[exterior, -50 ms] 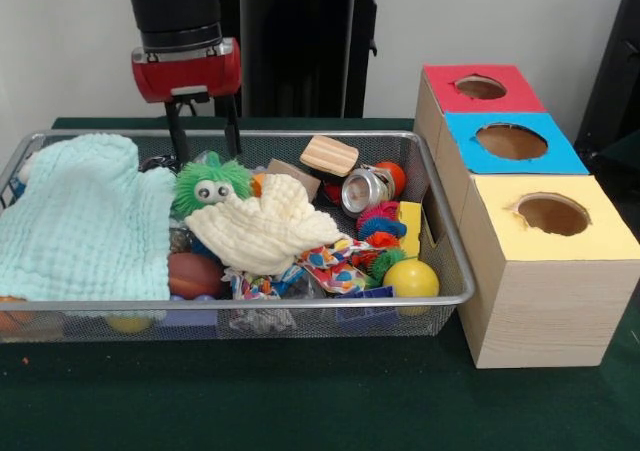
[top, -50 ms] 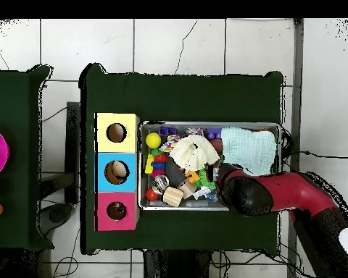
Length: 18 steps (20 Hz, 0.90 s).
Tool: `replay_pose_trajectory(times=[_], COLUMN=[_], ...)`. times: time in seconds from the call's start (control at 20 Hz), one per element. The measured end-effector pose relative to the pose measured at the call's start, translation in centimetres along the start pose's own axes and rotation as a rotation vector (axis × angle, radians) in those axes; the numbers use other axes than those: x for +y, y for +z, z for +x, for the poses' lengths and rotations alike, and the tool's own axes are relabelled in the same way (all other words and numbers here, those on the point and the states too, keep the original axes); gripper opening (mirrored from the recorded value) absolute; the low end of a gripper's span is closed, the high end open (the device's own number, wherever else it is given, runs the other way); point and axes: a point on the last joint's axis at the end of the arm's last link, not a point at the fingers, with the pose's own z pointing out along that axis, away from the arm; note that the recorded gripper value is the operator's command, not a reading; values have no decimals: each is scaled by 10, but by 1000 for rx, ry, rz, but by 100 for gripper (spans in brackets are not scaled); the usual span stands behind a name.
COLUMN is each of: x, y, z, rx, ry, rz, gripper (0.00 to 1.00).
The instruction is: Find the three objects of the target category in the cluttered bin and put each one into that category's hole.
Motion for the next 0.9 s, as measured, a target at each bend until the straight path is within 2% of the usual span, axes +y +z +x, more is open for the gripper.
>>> replay_pose_trajectory(times=[0.35, 0.6, 0.9], x=[-8, -35, -60], y=[-4, -3, 1], z=[-9, -8, -10], rx=[-27, -15, -19], ry=[8, 13, -22], rz=[-9, -16, 1], gripper=[100, 100, 100])
